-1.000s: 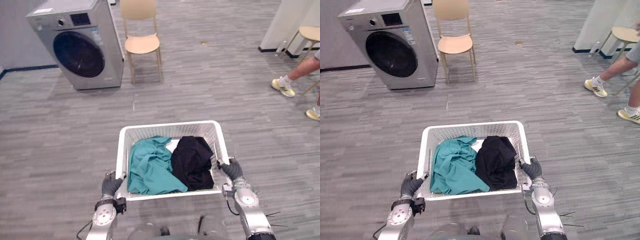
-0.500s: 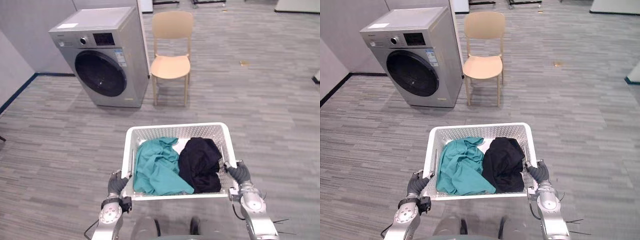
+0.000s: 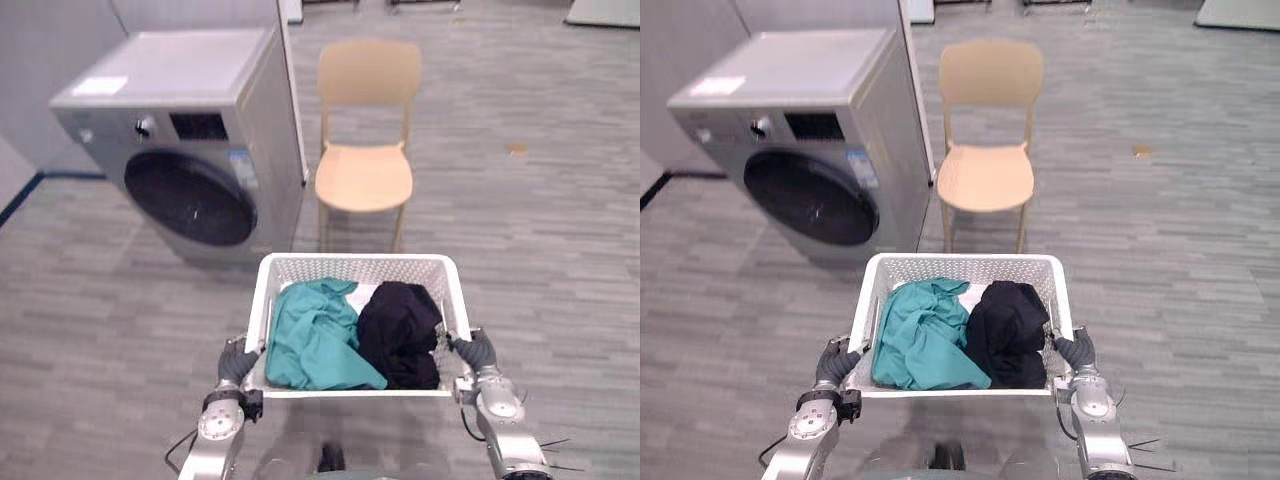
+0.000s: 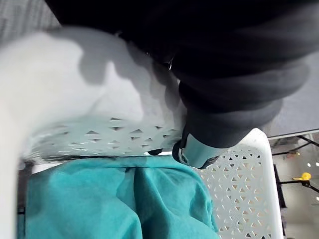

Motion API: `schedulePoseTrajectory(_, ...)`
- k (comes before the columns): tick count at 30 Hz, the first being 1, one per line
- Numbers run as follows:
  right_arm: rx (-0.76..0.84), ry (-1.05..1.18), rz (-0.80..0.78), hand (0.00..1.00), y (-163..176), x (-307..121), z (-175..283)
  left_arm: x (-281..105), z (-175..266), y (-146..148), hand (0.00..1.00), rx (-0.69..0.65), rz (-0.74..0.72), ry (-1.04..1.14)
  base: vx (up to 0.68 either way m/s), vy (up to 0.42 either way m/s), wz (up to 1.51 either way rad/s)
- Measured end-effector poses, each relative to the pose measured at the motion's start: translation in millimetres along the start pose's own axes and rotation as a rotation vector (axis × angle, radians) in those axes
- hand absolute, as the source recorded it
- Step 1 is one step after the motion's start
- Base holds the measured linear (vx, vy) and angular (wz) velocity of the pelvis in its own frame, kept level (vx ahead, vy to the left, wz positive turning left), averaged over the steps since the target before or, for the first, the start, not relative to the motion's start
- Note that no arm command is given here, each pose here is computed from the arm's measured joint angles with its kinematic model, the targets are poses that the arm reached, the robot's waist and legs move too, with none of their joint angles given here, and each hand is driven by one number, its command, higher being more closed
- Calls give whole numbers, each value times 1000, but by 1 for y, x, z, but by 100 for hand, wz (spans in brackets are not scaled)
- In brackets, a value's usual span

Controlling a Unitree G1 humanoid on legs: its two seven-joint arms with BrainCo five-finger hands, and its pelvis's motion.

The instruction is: Pick up the laundry basket with both hands and put the clothes into the washing machine.

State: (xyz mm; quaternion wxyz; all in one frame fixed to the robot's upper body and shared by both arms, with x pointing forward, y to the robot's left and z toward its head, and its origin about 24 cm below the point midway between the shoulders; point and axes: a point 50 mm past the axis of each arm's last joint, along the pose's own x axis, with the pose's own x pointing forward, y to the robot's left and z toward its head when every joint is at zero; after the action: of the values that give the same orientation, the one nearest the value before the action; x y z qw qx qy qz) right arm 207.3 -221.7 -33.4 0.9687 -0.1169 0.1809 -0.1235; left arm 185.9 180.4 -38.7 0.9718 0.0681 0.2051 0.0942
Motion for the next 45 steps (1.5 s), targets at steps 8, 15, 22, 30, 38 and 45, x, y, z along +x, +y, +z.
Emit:
schedulePoseTrajectory(8, -3, 39, -34, 100, -10, -3, -8, 10, -5, -8, 100, 40, -58, 26, 681, 24, 30)
schedulePoseTrajectory(15, -19, -17, -35, 100, -14, -5, 5, 6, -8, -14, 100, -32, -35, 34, 731, -55, 6)
schedulePoseTrajectory(22, -14, -27, -93, 100, -30, -4, 6, 11, 2, -26, 100, -44, -80, -11, 502, 175, -14)
schedulePoseTrajectory(30, -37, 105, -64, 100, -16, 6, -18, 15, -19, -22, 100, 6, -108, 90, 203, 43, 3)
schedulePoseTrajectory(38, -70, 69, -124, 100, -41, 29, -2, 34, 9, -47, 100, 27, -183, 17, -22, -38, -25)
schedulePoseTrajectory(45, 26, -188, -222, 100, -46, 61, 82, 78, 109, -54, 100, -20, -116, -241, -224, 12, -16)
